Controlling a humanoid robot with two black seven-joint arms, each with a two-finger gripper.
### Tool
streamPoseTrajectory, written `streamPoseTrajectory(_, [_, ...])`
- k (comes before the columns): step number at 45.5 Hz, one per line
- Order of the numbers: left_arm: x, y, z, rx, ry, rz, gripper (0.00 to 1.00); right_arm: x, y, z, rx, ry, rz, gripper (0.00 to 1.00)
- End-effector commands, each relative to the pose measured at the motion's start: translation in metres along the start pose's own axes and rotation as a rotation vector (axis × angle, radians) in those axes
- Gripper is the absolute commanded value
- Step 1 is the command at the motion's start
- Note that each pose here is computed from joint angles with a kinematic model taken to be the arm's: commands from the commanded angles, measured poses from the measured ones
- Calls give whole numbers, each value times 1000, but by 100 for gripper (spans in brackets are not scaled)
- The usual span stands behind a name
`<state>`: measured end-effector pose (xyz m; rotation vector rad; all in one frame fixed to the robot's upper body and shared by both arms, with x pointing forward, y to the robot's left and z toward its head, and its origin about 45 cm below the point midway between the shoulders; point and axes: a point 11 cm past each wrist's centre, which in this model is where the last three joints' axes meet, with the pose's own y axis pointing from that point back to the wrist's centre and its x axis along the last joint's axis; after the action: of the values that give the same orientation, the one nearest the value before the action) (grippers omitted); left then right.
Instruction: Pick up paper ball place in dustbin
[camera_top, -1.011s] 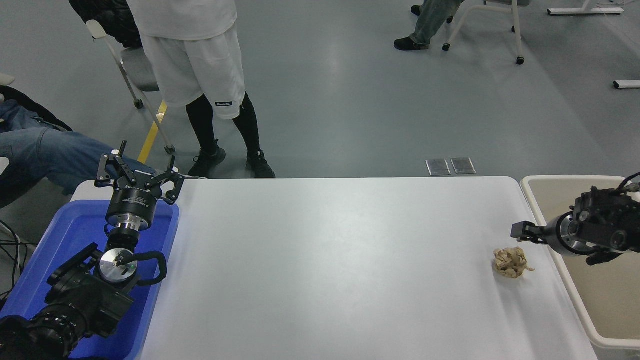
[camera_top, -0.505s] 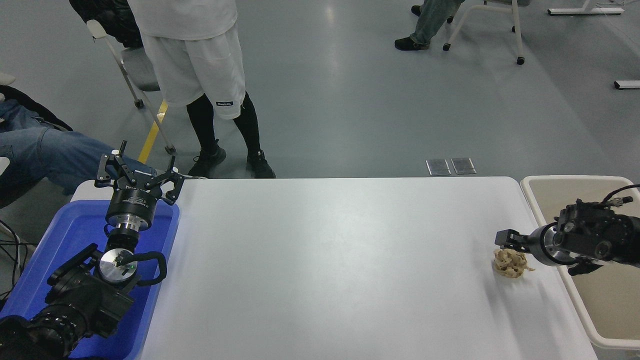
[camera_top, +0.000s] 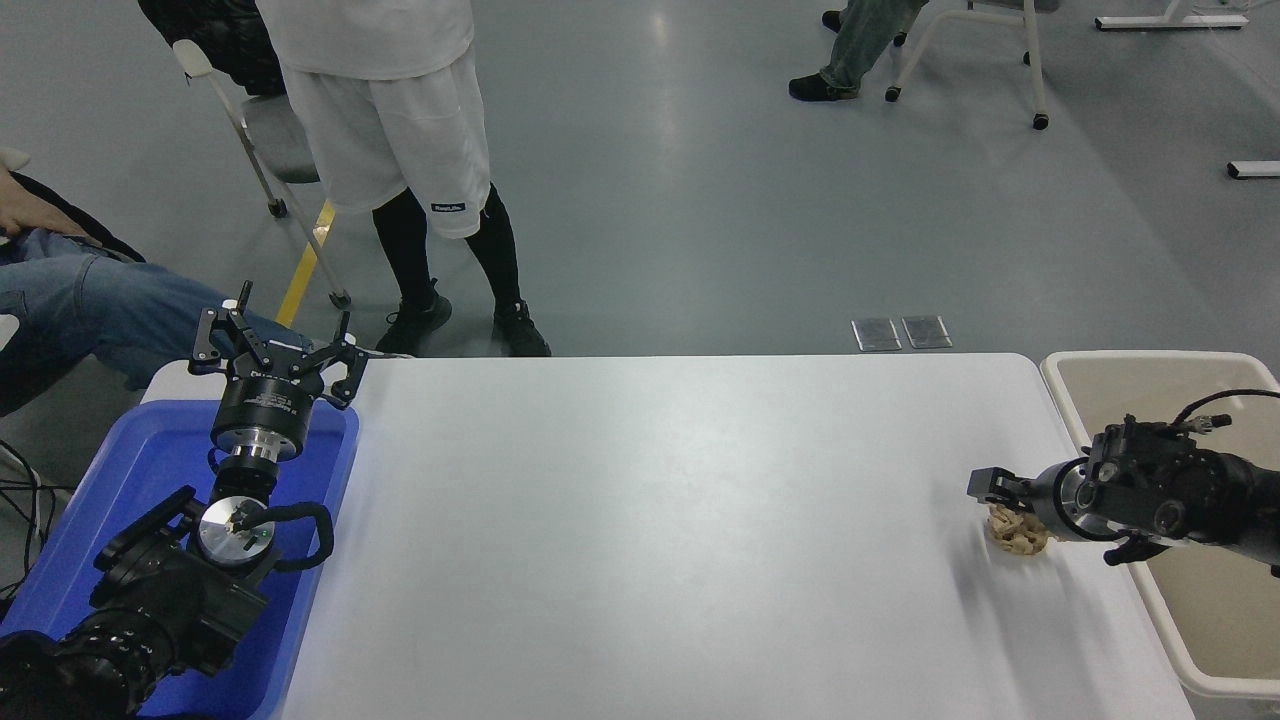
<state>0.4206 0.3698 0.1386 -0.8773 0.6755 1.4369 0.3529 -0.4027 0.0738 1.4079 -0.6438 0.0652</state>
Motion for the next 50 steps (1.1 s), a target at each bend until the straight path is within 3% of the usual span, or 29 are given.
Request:
streamPoseTrajectory(1, [0, 0, 0, 0, 0, 0, 99, -1, -3, 0, -1, -8, 37, 100])
streamPoseTrajectory(30, [0, 0, 0, 0, 0, 0, 99, -13, -9, 1, -3, -22, 49, 92])
streamPoseTrajectory(50, [0, 0, 0, 0, 0, 0, 99, -29, -16, 1, -7, -24, 53, 55])
